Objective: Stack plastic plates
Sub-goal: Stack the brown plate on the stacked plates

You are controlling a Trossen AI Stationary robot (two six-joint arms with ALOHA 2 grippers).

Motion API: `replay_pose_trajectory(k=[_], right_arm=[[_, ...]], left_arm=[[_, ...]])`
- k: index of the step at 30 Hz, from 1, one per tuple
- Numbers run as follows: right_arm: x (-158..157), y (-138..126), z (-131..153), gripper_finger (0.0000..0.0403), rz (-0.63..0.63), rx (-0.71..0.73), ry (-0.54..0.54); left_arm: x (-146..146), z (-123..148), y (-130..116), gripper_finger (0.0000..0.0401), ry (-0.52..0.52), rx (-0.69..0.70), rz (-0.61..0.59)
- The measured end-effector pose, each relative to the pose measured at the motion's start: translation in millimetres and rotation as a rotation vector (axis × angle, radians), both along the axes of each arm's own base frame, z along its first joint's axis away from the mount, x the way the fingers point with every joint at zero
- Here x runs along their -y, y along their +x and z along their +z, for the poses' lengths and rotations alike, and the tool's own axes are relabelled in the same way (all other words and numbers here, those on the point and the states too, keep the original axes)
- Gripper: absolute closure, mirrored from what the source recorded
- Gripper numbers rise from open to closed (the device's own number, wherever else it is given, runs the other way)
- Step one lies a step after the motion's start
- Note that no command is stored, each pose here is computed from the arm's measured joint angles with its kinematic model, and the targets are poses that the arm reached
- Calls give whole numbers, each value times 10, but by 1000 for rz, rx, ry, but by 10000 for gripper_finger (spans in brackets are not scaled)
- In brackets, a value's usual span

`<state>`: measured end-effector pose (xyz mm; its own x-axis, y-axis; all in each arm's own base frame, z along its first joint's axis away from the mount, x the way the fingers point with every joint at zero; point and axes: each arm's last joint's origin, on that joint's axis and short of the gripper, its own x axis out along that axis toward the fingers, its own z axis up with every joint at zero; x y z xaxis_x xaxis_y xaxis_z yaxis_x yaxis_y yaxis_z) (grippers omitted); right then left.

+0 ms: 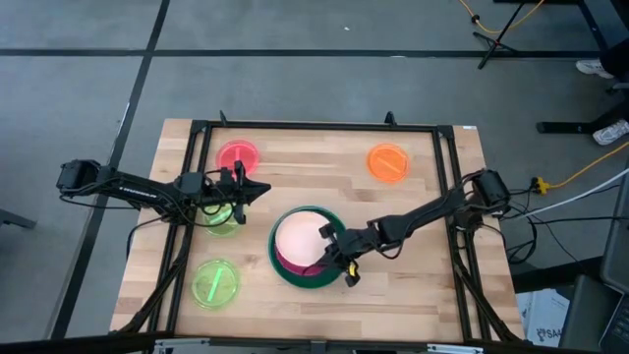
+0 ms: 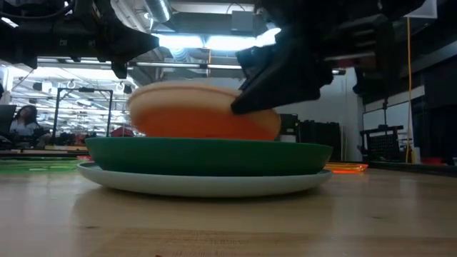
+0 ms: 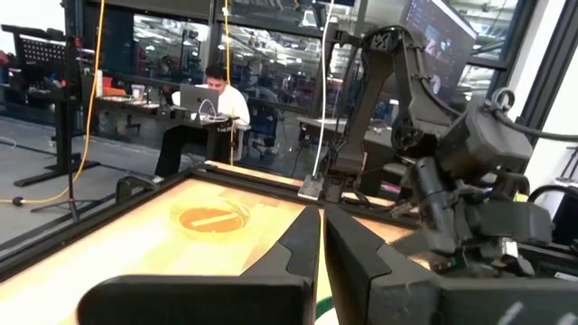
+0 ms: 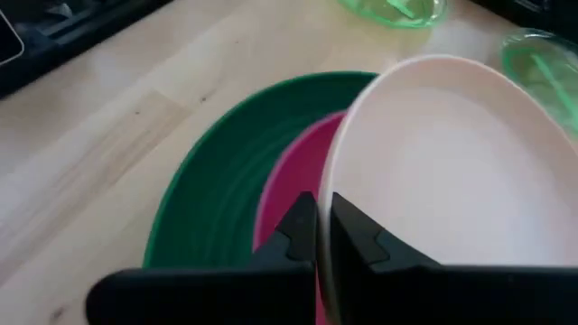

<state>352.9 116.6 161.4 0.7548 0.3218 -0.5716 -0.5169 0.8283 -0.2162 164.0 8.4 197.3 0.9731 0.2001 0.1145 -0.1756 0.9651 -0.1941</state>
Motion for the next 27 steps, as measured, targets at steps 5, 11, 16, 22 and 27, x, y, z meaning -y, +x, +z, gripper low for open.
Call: replay_pose_trajectory(k=[5,11,16,22,27], right_arm=[[19,45,-84,395,17,-22,68],[45,50,-107,395,-7,-44,91],[71,52,-118,395,-37,-68,116],[72,43,-129,359,-49,-88,125],[72,42,-131,311,-49,-89,124]], left_arm=[[-1,-3,0,390,-1,-3,4],[-4,-3,0,390,-1,-3,14],[-4,-3,0,390,-1,-2,14],[-4,-3,0,390,-2,-2,15],[-4,-3,0,390,-2,-2,14]])
